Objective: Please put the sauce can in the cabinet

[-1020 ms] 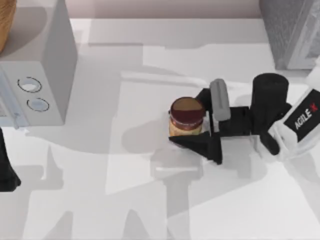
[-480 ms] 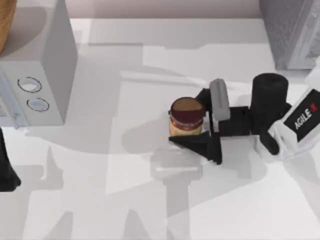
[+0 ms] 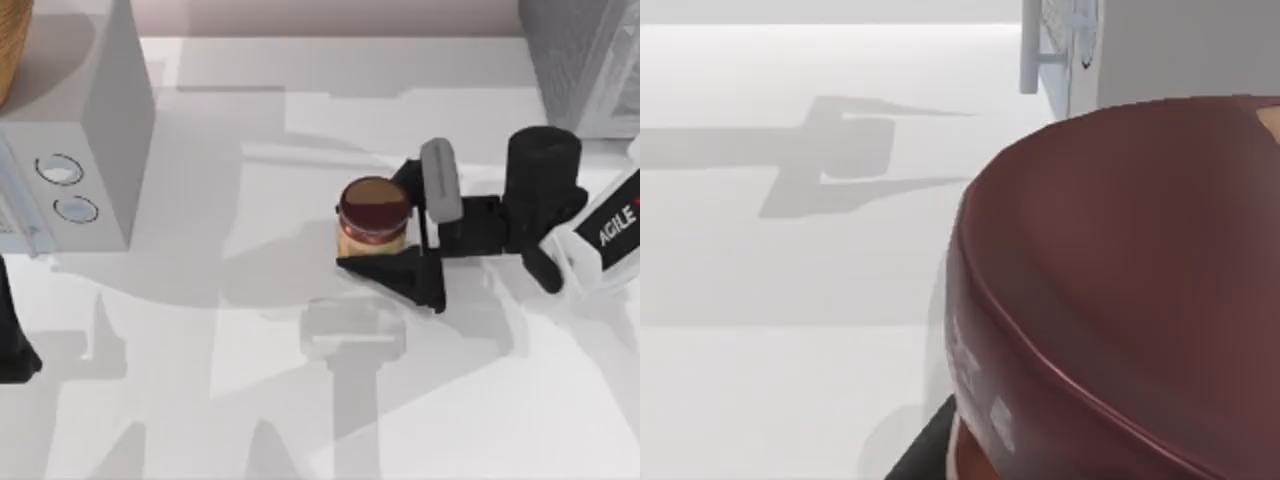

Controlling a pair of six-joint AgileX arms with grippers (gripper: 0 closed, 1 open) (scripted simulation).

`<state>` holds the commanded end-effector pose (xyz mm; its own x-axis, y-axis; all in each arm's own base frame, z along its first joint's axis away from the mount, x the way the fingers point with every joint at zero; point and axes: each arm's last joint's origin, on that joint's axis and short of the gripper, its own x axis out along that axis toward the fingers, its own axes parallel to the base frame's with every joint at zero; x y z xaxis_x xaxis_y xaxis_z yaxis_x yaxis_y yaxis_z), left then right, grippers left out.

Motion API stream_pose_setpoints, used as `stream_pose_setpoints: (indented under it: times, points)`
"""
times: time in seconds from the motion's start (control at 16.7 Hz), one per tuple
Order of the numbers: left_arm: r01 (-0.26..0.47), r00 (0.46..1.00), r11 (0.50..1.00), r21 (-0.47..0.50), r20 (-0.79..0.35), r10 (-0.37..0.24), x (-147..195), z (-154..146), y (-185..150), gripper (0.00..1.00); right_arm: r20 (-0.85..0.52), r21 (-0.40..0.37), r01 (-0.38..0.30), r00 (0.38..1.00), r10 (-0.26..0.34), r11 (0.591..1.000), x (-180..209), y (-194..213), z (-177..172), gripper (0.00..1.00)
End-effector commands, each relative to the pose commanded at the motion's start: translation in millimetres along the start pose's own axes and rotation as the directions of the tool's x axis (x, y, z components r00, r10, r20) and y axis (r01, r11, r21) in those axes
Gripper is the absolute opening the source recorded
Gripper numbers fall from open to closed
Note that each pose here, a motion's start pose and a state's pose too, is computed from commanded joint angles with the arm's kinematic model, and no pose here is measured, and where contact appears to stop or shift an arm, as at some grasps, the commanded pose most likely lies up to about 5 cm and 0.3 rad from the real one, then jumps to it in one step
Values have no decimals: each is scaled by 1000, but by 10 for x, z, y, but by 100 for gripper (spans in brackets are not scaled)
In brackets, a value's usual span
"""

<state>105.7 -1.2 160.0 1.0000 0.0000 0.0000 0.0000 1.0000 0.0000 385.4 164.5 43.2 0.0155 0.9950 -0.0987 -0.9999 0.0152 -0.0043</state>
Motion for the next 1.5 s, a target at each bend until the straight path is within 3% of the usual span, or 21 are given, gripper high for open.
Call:
stream_pose_setpoints:
  times: [0.48,1.02,1.26,1.5]
  points:
    - [0,1000,1000,0,0,0,0,0,0,100,-2,9,-1,1000,1,1000,-124,19,1141,0]
    - [0,1000,1000,0,0,0,0,0,0,100,-2,4,20,1000,-20,1000,-181,73,1307,0]
    - [0,1000,1000,0,0,0,0,0,0,100,-9,-1,159,987,-159,987,-442,311,1655,0]
    - [0,1000,1000,0,0,0,0,0,0,100,-8,5,395,919,-395,919,-875,848,2066,0]
